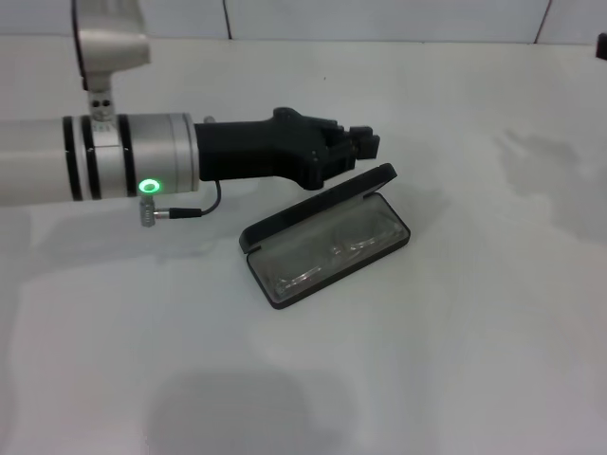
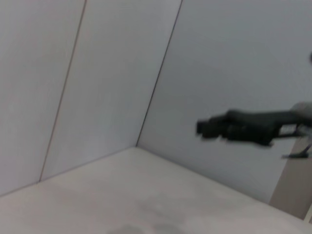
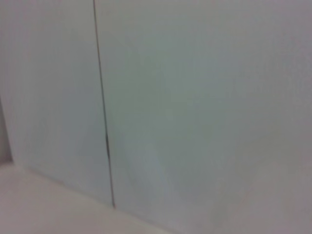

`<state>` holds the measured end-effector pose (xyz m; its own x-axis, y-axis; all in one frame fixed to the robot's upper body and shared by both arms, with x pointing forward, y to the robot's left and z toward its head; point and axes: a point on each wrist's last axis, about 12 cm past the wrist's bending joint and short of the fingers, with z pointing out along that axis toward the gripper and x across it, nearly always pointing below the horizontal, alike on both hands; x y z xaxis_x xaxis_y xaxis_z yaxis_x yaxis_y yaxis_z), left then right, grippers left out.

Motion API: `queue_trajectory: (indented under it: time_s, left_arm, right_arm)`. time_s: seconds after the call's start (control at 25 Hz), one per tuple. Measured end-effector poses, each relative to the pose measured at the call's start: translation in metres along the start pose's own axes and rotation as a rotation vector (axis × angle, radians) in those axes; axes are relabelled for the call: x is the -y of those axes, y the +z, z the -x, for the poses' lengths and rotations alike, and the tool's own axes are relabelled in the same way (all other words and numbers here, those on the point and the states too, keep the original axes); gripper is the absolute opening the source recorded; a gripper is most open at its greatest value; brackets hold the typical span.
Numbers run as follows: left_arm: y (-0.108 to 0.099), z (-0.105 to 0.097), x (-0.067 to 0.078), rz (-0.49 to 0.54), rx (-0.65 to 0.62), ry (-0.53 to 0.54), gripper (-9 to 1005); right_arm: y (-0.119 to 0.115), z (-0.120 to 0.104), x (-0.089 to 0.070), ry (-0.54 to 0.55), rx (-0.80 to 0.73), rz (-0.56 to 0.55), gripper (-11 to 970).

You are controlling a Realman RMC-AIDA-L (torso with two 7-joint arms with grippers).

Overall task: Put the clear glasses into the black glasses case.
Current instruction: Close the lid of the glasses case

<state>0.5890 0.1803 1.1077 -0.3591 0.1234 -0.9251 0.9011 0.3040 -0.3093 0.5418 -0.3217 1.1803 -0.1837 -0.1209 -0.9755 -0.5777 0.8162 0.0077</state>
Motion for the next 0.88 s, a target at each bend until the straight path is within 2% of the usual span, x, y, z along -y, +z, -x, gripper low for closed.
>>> queue_trajectory:
  time_s: [0.28, 0.48, 0.88]
  left_arm:
    - [0.001, -0.007, -0.003, 0.039, -0.019, -0.018, 128]
    - [0.003, -0.016, -0.007, 0.082, -0.046, -0.037, 129]
    - [0.004, -0.026, -0.006, 0.093, -0.088, -0.045, 128]
  right_arm:
    - [-0.011, -0.013, 0.009, 0.080, 0.153, 0.053, 167]
    - [-0.010, -0.018, 0.010, 0.097, 0.156, 0.058, 170]
    - [-0.006, -0.023, 0.006, 0.128, 0.160, 0.102, 177]
